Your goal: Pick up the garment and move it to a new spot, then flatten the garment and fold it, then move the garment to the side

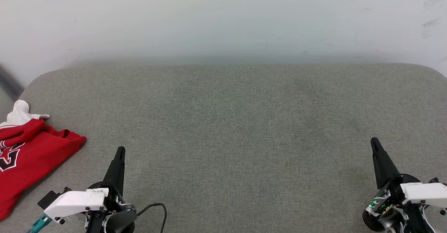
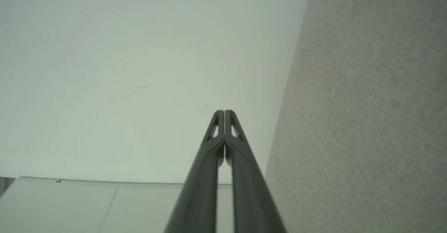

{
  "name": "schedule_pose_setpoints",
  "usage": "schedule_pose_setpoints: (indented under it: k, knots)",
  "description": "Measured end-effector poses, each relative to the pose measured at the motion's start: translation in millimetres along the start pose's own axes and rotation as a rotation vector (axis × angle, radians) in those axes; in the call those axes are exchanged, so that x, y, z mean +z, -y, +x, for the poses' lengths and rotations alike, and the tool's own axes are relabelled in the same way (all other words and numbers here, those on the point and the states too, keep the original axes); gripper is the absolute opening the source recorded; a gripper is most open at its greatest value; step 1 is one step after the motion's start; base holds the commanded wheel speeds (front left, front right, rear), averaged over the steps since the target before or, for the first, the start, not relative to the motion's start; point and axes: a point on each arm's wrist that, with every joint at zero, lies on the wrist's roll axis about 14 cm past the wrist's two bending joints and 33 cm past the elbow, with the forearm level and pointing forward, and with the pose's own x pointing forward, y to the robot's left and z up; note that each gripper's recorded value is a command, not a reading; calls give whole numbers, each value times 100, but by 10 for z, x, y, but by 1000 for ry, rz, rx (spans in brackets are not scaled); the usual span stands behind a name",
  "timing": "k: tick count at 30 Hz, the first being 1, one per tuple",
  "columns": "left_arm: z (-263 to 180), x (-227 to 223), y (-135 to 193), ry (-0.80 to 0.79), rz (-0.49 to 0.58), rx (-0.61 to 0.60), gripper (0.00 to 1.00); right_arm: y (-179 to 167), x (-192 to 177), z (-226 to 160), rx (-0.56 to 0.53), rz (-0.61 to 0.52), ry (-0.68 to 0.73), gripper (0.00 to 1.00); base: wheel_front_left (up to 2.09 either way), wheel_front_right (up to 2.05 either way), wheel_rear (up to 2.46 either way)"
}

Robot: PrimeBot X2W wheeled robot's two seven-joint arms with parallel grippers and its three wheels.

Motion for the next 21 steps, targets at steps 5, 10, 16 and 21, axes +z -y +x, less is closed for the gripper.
schedule_pose_setpoints:
  k: [5,10,16,21]
  knots:
    - [0,0,0,0,0,0,0,0,0,0,0,0,0,0,0,0,0]
    - [0,0,0,0,0,0,0,0,0,0,0,0,0,0,0,0,0]
    - [0,0,0,0,0,0,0,0,0,0,0,0,0,0,0,0,0]
    - [0,0,0,0,0,0,0,0,0,0,0,0,0,0,0,0,0]
